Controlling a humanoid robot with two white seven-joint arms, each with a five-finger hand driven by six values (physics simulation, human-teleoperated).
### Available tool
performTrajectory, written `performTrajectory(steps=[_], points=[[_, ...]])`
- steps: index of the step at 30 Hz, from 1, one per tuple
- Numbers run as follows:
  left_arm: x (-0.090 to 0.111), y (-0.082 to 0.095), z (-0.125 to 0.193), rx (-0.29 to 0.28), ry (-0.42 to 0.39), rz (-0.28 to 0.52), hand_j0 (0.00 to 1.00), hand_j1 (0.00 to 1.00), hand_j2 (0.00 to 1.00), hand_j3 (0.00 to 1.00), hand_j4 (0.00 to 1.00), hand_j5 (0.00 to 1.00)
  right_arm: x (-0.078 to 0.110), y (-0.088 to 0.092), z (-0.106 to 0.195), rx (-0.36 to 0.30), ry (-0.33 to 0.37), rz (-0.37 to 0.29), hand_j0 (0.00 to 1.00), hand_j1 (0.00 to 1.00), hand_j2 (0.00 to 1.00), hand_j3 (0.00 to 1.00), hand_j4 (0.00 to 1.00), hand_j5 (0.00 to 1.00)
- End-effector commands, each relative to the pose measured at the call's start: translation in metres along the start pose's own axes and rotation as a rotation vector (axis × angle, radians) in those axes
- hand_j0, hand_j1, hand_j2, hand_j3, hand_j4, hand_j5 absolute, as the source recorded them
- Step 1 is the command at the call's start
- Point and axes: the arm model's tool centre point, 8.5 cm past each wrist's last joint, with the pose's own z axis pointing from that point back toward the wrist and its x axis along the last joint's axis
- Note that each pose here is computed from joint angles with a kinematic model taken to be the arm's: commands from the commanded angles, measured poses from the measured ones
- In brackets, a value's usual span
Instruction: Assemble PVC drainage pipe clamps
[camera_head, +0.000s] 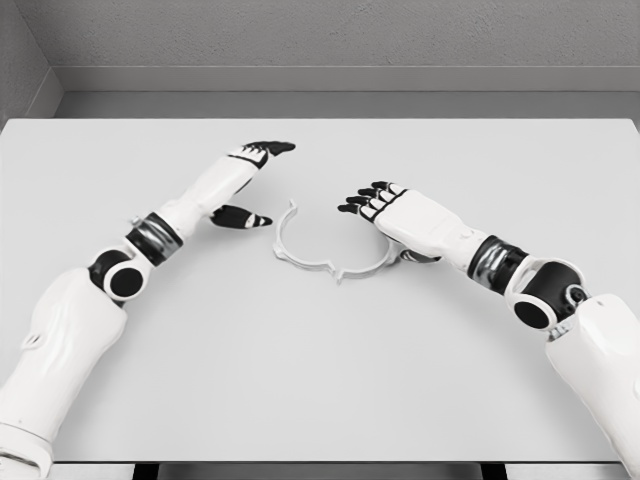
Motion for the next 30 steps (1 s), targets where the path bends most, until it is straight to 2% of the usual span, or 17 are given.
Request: performTrajectory(steps=[1,12,20,22,26,29,30], points=[[0.002,-0.004,-0.002,-0.002,-0.003,0.011,1.0,1.0,1.0,1.0,1.0,1.0,0.003,-0.001,-0.003,-0.007,-0.006,-0.009,1.0,1.0,1.0,1.0,1.0,1.0],[0.006,-0.008,-0.006,-0.004,-0.012,0.02,1.0,1.0,1.0,1.0,1.0,1.0,0.014,-0.005,-0.017,-0.018,-0.024,-0.015,1.0,1.0,1.0,1.0,1.0,1.0],[0.008,-0.01,-0.008,-0.005,-0.018,0.021,1.0,1.0,1.0,1.0,1.0,1.0,0.009,-0.008,-0.015,-0.029,-0.008,-0.017,1.0,1.0,1.0,1.0,1.0,1.0],[0.009,-0.01,-0.009,-0.004,-0.019,0.022,1.0,1.0,1.0,1.0,1.0,1.0,0.001,-0.009,-0.009,-0.023,0.012,-0.007,1.0,1.0,1.0,1.0,1.0,1.0],[0.013,-0.013,-0.012,-0.003,-0.027,0.031,1.0,1.0,1.0,1.0,1.0,1.0,-0.038,-0.025,0.024,-0.044,0.118,0.018,1.0,1.0,1.0,1.0,1.0,1.0],[0.014,-0.015,-0.012,-0.008,-0.03,0.03,1.0,1.0,1.0,1.0,1.0,1.0,-0.042,-0.055,0.058,-0.147,0.167,0.057,1.0,1.0,1.0,1.0,1.0,1.0],[0.013,-0.015,-0.012,-0.007,-0.029,0.03,1.0,1.0,1.0,1.0,1.0,1.0,-0.045,-0.058,0.066,-0.165,0.184,0.058,1.0,1.0,1.0,1.0,1.0,1.0]])
